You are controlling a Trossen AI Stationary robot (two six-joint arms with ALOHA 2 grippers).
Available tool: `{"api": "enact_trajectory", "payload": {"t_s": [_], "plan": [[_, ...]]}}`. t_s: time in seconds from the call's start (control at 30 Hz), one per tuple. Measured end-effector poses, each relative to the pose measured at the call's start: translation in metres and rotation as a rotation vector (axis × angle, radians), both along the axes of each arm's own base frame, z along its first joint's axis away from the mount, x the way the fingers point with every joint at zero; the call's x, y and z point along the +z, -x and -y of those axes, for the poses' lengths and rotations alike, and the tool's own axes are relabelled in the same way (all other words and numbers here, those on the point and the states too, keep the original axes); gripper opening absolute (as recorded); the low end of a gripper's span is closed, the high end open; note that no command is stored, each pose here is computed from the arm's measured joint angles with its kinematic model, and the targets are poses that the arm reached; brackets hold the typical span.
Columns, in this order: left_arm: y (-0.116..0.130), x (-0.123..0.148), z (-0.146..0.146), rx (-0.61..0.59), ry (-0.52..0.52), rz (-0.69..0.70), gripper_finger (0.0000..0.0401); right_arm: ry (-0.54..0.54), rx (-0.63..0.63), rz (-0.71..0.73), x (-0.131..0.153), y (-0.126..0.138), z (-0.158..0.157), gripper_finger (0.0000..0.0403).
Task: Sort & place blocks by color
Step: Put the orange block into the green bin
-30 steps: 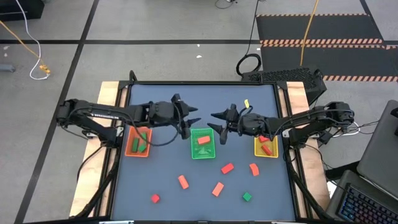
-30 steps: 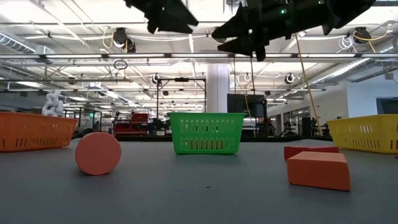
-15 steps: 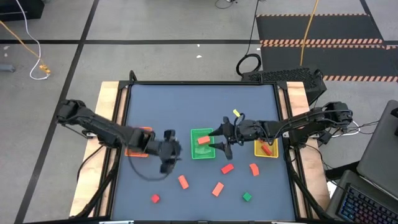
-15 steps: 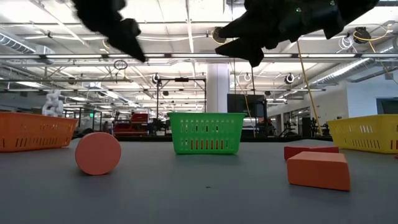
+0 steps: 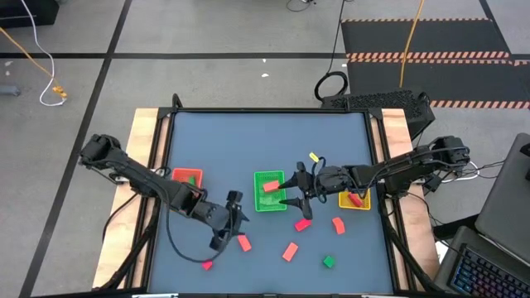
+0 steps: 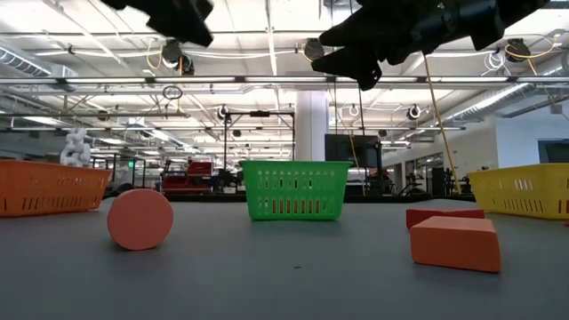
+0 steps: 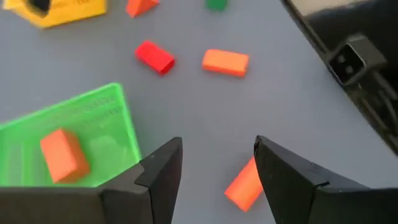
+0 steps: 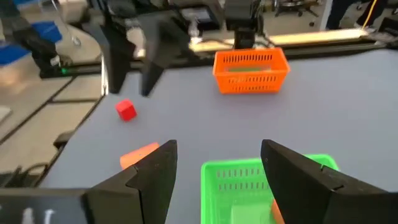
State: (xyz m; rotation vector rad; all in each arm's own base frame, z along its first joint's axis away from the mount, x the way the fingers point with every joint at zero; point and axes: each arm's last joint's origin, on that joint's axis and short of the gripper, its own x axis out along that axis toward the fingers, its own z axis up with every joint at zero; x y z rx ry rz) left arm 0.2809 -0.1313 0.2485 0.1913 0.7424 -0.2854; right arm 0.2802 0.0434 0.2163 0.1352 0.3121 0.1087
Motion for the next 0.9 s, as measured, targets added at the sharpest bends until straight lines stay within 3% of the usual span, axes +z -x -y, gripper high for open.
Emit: {"api": "enact_trajectory", "payload": {"t_s": [0.27, 0.5, 0.9], "plan": [[-0.030, 0.006, 0.021, -0.117, -0.147, -0.105, 0.0200, 0.003, 0.036, -0.055, -0.005, 0.004, -0.011, 0.0226], [-0.049, -0.017, 0.037, -0.231, -0.311, -0.328, 0.0200, -0.021, 0.096, -0.100, -0.008, 0.010, -0.030, 0.0226], [-0.053, -0.053, 0.060, -0.364, -0.390, -0.411, 0.0200, -0.023, 0.173, -0.117, -0.010, 0.018, -0.054, 0.0226]]}}
